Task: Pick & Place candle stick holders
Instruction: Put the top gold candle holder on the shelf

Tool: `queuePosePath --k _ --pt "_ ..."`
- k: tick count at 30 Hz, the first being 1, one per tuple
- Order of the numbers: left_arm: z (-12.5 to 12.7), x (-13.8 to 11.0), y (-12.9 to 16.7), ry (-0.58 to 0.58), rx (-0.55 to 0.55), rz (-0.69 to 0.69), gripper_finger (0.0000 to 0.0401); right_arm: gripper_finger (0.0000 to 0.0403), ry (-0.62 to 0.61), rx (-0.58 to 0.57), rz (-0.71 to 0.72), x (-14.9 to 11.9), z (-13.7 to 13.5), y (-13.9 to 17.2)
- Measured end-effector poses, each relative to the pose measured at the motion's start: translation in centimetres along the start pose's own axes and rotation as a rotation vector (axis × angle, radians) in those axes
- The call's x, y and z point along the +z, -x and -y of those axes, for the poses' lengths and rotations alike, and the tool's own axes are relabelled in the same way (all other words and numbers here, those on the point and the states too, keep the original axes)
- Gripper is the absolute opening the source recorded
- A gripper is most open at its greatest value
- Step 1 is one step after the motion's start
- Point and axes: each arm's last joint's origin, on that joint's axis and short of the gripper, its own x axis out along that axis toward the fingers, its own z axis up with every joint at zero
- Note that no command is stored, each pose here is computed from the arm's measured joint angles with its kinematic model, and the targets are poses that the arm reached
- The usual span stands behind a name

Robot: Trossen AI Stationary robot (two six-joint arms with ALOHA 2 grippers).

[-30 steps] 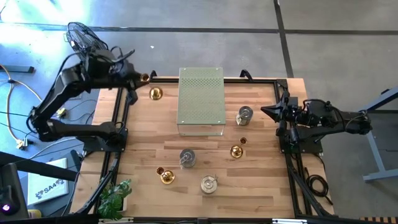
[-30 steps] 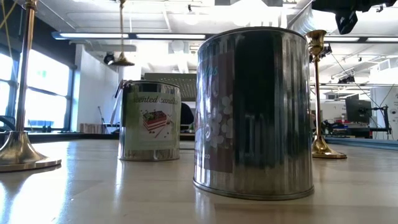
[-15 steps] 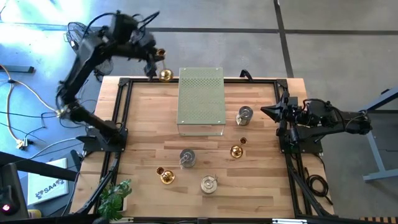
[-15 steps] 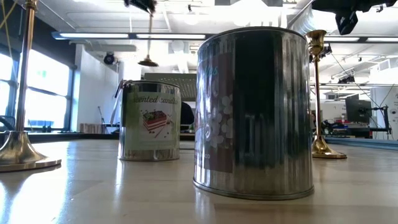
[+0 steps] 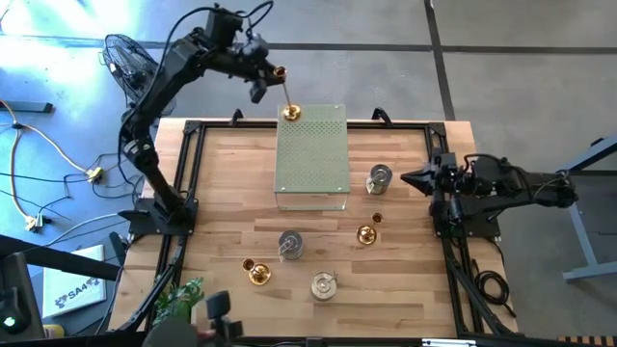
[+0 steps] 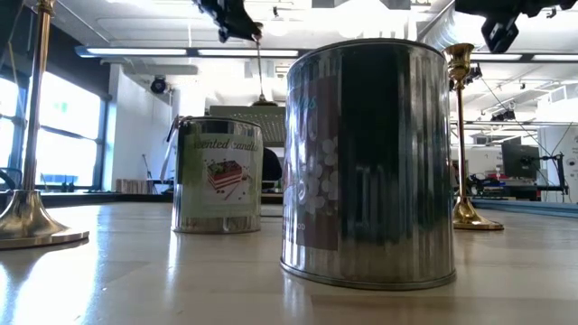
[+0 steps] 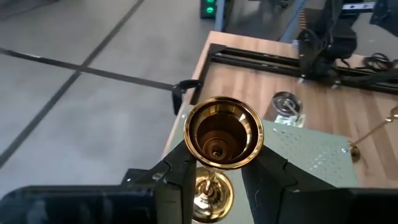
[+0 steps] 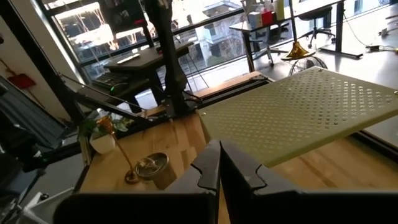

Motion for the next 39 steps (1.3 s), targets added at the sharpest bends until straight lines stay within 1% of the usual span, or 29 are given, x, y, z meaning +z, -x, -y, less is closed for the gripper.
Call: queuePosePath --k 7,13,25,39 --pt "-1.1 -0.8 -2.3 0.027 -0.007 -0.049 0.0096 0.0005 0.009 -0.012 -0.032 -0.2 -0.1 -0.7" --pt "-1.3 -0.9 -2.5 0.003 0.01 -0.06 0.0096 0.0005 0.015 -0.021 -0.054 -0.4 -0.2 -1.2" --pt "-1.4 -1.1 -2.8 -0.009 0.008 -0.07 0.0096 0.0005 0.021 -0.023 -0.062 -0.4 -0.2 -1.3" --pt "-2.4 -2.1 -5.1 0.012 -0.012 -0.122 0.0096 0.0005 0.018 -0.023 -0.062 -0.5 -0.2 -1.3"
